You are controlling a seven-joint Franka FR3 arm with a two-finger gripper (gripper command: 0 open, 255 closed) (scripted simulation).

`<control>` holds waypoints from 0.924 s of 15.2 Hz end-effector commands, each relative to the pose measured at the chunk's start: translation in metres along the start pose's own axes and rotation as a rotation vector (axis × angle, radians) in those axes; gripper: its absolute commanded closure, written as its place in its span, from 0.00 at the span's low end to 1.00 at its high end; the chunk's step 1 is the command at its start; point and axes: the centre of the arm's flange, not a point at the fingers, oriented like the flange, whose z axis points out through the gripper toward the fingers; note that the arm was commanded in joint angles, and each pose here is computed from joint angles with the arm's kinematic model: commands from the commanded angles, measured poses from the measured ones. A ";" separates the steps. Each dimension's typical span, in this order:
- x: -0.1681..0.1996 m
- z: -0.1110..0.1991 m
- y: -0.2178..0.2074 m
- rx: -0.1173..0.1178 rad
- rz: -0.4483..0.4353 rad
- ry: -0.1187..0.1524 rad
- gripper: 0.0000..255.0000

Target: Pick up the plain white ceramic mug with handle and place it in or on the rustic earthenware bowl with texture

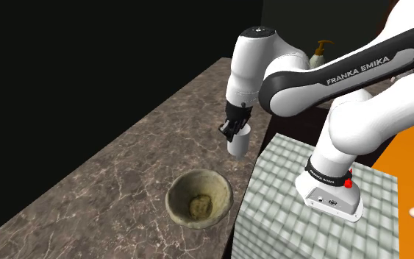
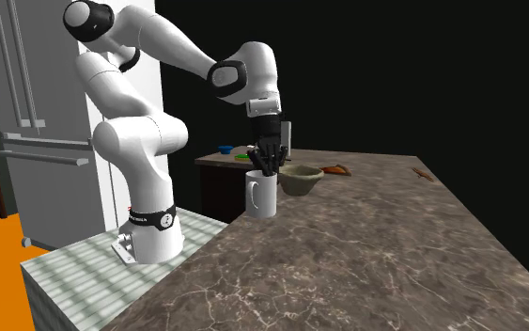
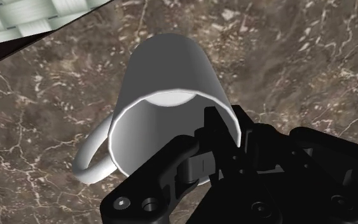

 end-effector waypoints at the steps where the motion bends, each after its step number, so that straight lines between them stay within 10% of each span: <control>1: 0.003 -0.011 0.000 0.000 0.000 0.000 1.00; 14: 0.016 -0.078 0.002 0.000 0.000 0.000 1.00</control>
